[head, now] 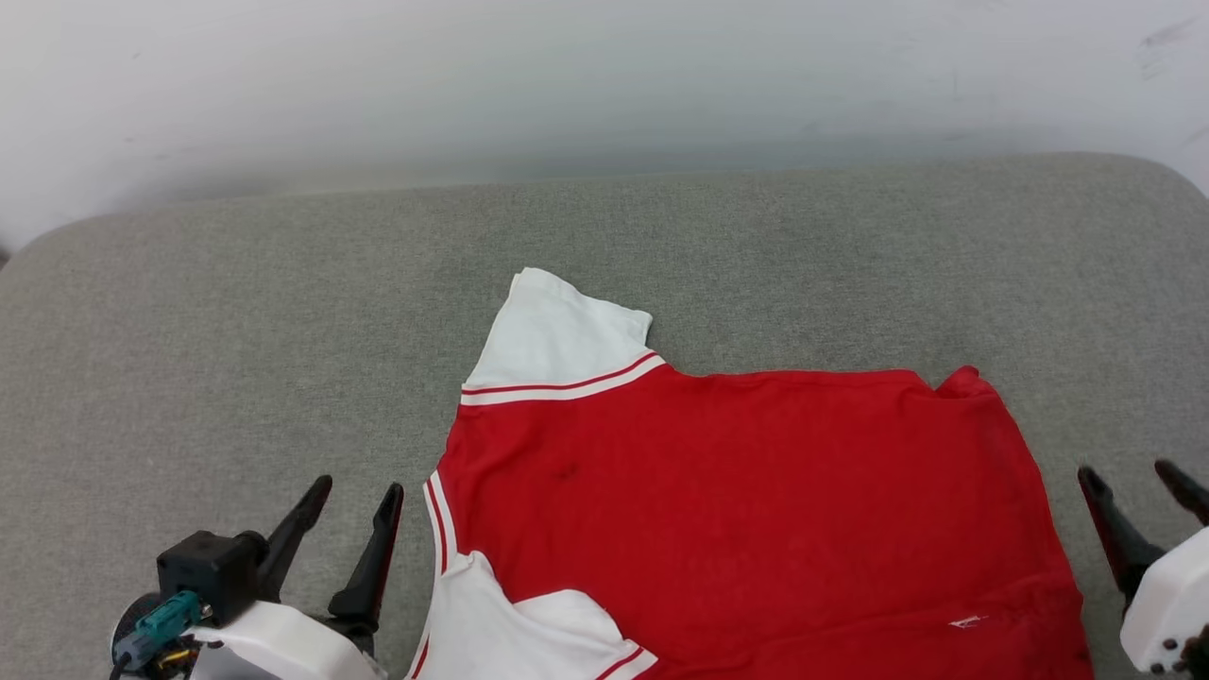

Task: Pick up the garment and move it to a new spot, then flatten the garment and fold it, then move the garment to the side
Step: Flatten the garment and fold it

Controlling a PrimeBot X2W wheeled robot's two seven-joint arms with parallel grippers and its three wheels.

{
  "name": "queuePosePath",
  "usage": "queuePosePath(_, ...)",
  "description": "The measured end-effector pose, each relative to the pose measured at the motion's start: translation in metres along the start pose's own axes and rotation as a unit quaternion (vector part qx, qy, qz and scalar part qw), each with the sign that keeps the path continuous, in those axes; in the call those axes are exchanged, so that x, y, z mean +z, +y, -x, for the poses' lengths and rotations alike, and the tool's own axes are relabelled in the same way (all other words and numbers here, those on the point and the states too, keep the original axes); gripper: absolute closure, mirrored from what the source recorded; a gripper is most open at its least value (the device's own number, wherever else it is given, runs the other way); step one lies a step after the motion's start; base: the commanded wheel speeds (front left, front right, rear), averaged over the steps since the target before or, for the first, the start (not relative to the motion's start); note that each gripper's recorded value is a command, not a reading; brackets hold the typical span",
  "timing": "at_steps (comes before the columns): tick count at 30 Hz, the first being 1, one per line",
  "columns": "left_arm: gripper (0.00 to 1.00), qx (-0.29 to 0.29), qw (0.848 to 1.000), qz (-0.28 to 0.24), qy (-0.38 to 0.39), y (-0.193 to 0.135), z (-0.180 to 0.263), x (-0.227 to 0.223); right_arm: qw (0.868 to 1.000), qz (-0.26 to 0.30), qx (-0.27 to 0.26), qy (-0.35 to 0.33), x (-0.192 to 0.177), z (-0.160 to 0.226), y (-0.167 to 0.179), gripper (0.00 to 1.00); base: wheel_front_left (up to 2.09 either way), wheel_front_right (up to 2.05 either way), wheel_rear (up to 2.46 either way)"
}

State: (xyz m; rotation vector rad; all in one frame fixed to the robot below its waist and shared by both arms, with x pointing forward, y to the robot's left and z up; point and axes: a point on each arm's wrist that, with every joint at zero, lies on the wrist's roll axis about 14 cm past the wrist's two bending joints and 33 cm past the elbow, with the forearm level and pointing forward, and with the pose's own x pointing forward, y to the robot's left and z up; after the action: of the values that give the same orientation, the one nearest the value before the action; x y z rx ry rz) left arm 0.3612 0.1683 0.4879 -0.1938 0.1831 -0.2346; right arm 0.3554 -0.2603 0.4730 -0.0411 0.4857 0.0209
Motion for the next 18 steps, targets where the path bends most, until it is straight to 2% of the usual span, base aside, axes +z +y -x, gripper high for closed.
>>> queuePosePath(2, 0.00, 0.000, 0.999, -0.026, -0.036, 0.000, -0.003, 0.013, 0.998, -0.008, 0.005, -0.062, 0.026, 0.000, 0.005, 0.00, 0.00, 0.00, 0.00)
queuePosePath(4, 0.00, 0.005, 0.998, -0.022, -0.065, -0.003, -0.006, 0.025, 0.993, -0.010, 0.008, -0.115, 0.045, 0.003, 0.009, 0.00, 0.00, 0.00, 0.00)
queuePosePath(8, 0.00, 0.012, 0.994, -0.014, -0.111, -0.006, -0.010, 0.045, 0.982, 0.012, 0.007, -0.189, 0.065, 0.010, 0.013, 0.00, 0.00, 0.00, 0.00)
queuePosePath(12, 0.00, 0.013, 0.987, -0.010, -0.162, -0.011, -0.015, 0.068, 0.971, 0.000, 0.009, -0.240, 0.072, 0.015, 0.020, 0.00, 0.00, 0.00, 0.00)
queuePosePath(18, 0.00, -0.028, 0.990, -0.002, -0.138, -0.025, -0.029, 0.047, 0.957, -0.034, 0.006, -0.288, 0.074, 0.017, 0.027, 0.00, 0.00, 0.00, 0.00)
